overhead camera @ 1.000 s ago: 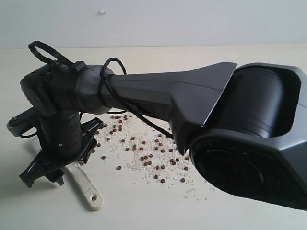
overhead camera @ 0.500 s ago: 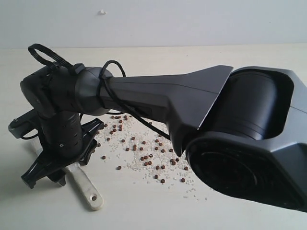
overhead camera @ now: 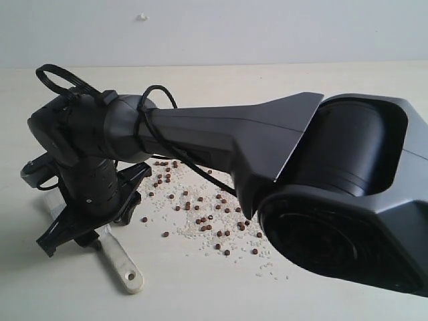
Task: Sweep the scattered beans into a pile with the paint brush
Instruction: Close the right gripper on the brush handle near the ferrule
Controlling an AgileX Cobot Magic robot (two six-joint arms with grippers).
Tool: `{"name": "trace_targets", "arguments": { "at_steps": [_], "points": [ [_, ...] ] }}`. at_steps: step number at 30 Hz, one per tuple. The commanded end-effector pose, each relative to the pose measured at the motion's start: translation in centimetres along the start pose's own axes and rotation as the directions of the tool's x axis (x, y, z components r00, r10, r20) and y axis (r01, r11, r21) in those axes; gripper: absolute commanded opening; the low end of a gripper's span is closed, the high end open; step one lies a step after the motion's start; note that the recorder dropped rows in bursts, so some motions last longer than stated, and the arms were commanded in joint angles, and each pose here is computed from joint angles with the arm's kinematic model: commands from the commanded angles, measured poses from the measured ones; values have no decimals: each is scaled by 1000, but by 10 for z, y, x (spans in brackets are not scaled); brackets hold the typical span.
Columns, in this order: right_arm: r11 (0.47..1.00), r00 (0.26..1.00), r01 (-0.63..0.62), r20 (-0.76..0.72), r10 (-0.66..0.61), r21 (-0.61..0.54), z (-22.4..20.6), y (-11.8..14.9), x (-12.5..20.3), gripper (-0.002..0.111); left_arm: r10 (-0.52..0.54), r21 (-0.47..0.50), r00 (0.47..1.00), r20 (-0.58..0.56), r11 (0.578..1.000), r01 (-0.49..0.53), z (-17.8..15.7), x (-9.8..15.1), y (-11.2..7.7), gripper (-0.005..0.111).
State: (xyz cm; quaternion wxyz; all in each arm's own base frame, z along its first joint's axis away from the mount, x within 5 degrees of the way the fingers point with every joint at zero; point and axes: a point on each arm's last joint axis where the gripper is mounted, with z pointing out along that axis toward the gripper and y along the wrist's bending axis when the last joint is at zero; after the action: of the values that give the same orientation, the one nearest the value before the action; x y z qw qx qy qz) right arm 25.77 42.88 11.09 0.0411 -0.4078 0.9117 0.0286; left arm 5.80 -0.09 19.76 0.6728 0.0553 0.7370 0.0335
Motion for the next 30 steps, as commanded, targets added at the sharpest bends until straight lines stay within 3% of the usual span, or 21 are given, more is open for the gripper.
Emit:
{"name": "trace_targets", "arguments": {
  "at_steps": [1, 7, 11, 30],
  "points": [
    [1000, 1000, -9, -28, 9, 6, 12, -1, 2, 52, -7, 0, 1000, 10, 1000, 7, 0, -1, 0, 0],
    [1000, 1000, 5, -30, -5, -17, 12, 4, 3, 49, -7, 0, 1000, 10, 1000, 7, 0, -1, 0, 0],
    [996, 999, 20, -40, -24, -90, 12, 10, 4, 49, -7, 0, 1000, 10, 1000, 7, 0, -1, 0, 0],
    [999, 998, -13, -54, 11, -30, 22, 5, 5, 45, -7, 0, 1000, 10, 1000, 7, 0, -1, 0, 0]
  ]
}}
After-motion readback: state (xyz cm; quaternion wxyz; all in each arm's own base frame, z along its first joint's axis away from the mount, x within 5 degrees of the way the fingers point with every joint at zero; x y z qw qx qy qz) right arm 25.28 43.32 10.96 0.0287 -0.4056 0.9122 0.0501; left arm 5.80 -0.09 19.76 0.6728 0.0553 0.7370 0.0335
